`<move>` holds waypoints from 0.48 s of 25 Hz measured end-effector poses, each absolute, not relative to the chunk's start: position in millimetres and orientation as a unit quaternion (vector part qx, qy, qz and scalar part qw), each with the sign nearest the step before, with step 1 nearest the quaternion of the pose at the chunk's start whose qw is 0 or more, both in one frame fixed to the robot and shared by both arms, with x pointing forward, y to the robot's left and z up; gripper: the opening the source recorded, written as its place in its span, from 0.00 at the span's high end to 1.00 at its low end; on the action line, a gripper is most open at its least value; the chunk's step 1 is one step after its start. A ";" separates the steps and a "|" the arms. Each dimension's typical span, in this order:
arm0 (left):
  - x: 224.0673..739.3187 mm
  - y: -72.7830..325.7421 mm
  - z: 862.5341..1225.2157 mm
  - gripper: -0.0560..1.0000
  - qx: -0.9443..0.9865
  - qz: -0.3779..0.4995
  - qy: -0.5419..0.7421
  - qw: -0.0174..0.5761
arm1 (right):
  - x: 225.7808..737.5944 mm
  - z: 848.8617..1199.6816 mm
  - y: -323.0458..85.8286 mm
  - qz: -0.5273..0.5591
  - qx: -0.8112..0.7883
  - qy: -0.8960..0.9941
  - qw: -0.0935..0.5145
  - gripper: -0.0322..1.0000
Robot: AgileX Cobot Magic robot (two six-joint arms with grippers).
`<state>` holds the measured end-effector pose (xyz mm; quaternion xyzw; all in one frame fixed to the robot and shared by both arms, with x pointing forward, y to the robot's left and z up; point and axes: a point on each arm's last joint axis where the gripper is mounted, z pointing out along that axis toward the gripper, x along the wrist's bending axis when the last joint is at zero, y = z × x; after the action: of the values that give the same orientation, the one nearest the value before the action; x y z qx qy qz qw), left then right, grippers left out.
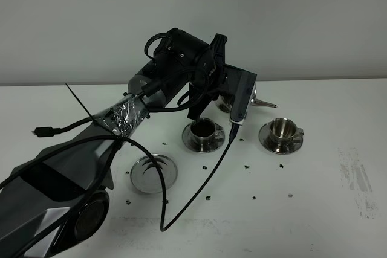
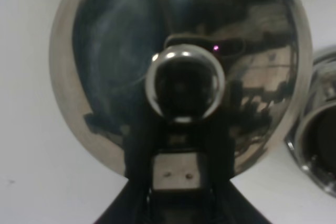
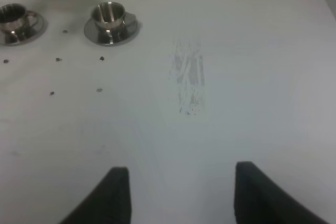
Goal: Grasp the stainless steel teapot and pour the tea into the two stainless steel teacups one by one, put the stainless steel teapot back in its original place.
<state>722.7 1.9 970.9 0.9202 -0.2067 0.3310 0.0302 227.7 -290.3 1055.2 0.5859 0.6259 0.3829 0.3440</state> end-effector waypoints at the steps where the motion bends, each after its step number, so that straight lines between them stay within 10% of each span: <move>1: 722.5 0.9 971.2 0.73 0.919 0.334 -0.208 0.030 | 227.7 1055.2 -290.3 0.383 0.586 0.626 0.344 0.55; 12: 714.8 -12.7 972.1 0.73 0.902 0.347 -0.255 0.000 | 227.7 1055.2 -290.3 0.383 0.586 0.626 0.344 0.55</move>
<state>714.8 -12.7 972.1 0.9024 -0.2549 0.3474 0.0000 227.7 -290.3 1055.2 0.5859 0.6259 0.3829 0.3440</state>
